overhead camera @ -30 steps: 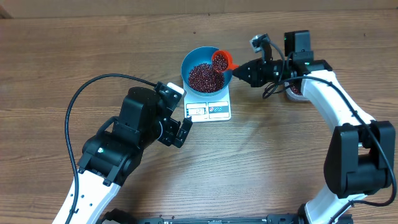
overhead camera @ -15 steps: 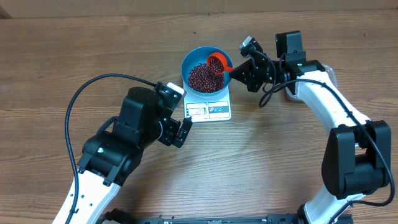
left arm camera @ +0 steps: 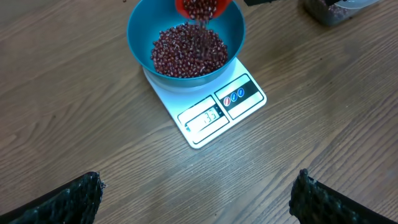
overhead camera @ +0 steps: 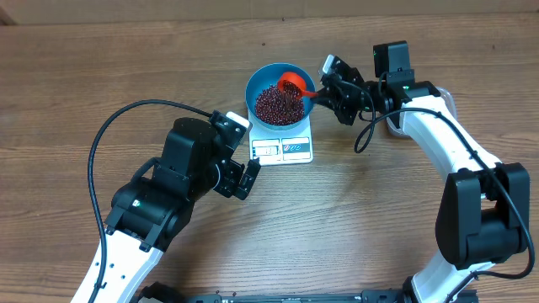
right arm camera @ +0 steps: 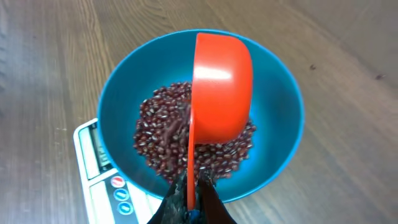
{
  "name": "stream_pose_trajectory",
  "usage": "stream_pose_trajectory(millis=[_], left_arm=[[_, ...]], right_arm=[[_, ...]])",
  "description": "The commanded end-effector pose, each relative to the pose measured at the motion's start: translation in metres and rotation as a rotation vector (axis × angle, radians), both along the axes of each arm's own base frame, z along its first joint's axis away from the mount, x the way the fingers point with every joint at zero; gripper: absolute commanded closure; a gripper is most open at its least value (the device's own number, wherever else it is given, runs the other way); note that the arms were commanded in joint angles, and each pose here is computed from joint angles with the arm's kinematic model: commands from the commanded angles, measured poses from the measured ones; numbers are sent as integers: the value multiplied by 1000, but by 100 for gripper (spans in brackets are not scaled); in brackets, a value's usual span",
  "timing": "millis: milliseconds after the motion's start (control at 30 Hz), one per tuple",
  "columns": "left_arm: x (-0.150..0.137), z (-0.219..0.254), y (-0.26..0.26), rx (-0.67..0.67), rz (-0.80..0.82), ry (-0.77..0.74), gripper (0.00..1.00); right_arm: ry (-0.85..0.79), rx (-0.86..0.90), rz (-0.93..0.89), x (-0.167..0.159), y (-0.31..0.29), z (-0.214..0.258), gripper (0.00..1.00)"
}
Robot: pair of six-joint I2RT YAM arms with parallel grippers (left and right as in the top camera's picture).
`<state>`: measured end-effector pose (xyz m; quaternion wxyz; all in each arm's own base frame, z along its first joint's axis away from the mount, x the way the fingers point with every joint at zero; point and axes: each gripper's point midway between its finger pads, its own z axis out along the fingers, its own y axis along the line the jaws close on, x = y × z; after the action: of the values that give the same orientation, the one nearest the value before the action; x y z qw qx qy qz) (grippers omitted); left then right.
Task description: Scoop item into bowl and weigh 150g on scale
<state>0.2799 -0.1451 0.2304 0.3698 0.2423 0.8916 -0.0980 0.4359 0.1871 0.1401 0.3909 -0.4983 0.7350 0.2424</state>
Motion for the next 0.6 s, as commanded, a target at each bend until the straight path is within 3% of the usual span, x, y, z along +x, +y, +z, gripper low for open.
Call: stream_pose_trajectory(millis=[0,567], left_arm=[[0,7,-1,-7,-15,-23,0],[0,7,-1,-7,-15,-23,0]], right_arm=[[-53,-25,9,7,0,0,96],[-205,-41,43,22,1,13,96]])
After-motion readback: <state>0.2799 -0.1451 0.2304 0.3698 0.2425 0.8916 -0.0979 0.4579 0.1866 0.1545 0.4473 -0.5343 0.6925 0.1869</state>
